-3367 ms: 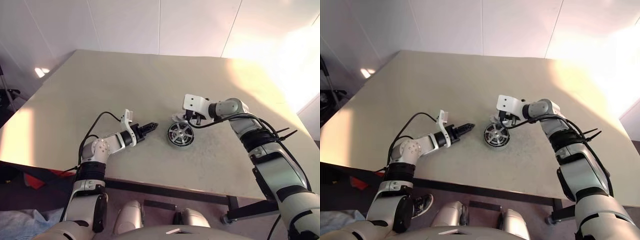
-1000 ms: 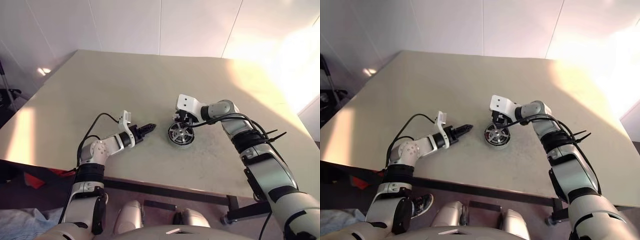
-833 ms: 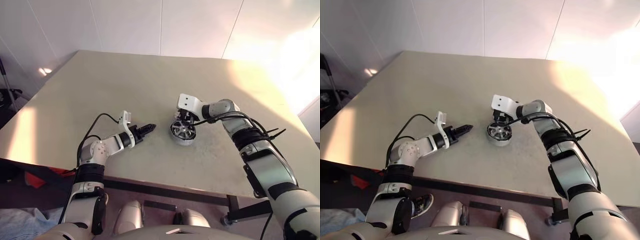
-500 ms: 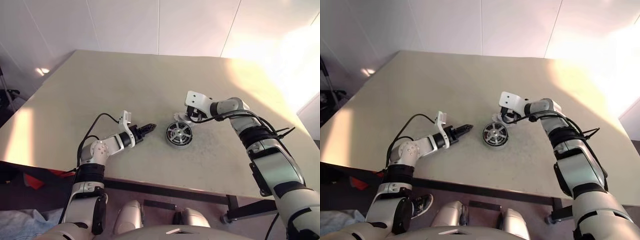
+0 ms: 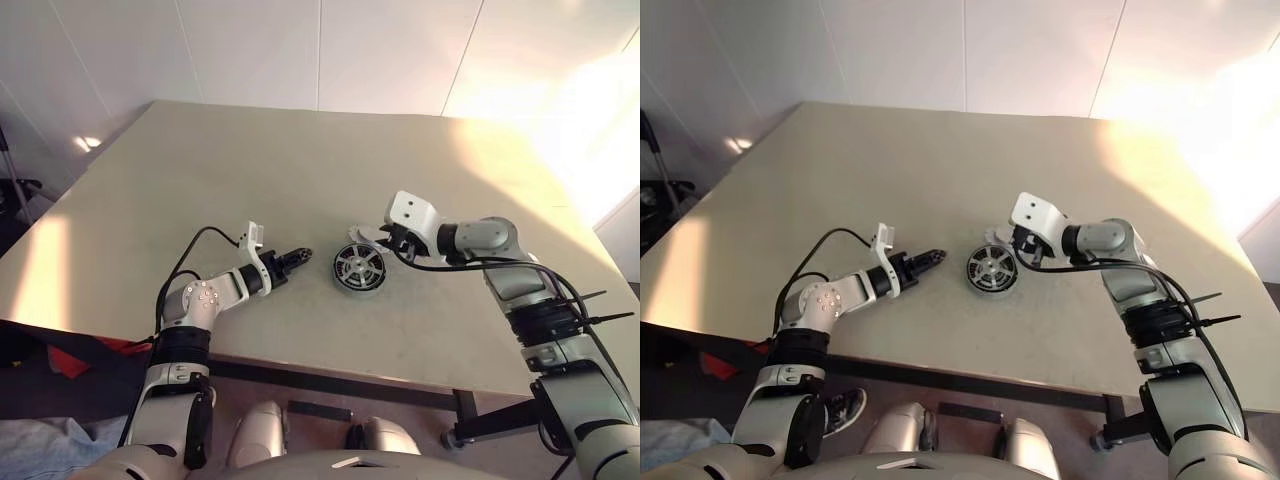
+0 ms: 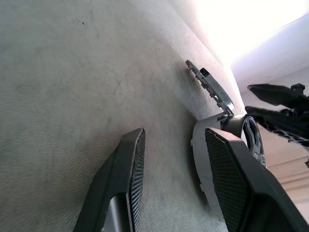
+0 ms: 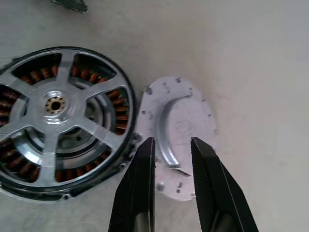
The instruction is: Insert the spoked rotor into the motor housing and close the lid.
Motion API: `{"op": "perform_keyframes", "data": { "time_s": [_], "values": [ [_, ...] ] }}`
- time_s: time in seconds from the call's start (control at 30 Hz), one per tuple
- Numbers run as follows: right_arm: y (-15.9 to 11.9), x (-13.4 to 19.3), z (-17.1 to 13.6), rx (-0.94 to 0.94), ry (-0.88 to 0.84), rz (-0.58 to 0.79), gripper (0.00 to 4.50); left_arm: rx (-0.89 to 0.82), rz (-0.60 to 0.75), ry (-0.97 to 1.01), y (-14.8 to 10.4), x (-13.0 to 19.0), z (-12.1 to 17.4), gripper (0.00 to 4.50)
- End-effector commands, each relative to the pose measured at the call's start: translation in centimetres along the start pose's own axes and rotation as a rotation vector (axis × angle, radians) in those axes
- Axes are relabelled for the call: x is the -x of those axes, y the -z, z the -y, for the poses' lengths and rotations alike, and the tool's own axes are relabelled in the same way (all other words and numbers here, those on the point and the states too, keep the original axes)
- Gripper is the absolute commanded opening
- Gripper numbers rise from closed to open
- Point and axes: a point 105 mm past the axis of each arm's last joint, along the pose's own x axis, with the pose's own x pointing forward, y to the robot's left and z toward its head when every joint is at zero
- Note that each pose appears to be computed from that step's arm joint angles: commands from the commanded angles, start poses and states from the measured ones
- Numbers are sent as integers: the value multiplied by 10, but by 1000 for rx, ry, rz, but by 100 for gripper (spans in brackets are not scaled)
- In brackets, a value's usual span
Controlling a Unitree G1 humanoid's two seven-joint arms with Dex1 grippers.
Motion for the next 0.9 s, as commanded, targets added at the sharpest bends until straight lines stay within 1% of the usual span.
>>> {"op": "perform_keyframes", "data": {
  "time_s": [0.03, 0.1, 0.17, 0.37, 0.57, 0.73, 0.8, 0.9],
  "values": [
    [0, -6, -17, -7, -10, -1, 126, -25, 0, 24, -5, -3, 7, 210],
    [4, -11, -32, -41, -39, -1, 126, -27, 0, 24, -5, -3, 7, 210],
    [5, -13, -40, -59, -53, -1, 126, -27, 0, 23, -5, -3, 7, 210],
    [-1, -8, -35, -75, -44, 11, 126, -25, 1, 19, -4, -3, 6, 210],
    [8, -12, -32, -82, -25, -25, 126, -22, 7, 16, -4, -4, 5, 210],
    [9, -16, -51, -75, -68, -25, 126, -21, 4, 13, -3, -3, 4, 210],
    [10, -15, -45, -61, -35, -35, 126, -23, 3, 14, -3, -3, 4, 210],
    [3, -6, -11, -56, 89, -26, 126, -32, 11, 19, -8, -4, 5, 210]
  ]
}}
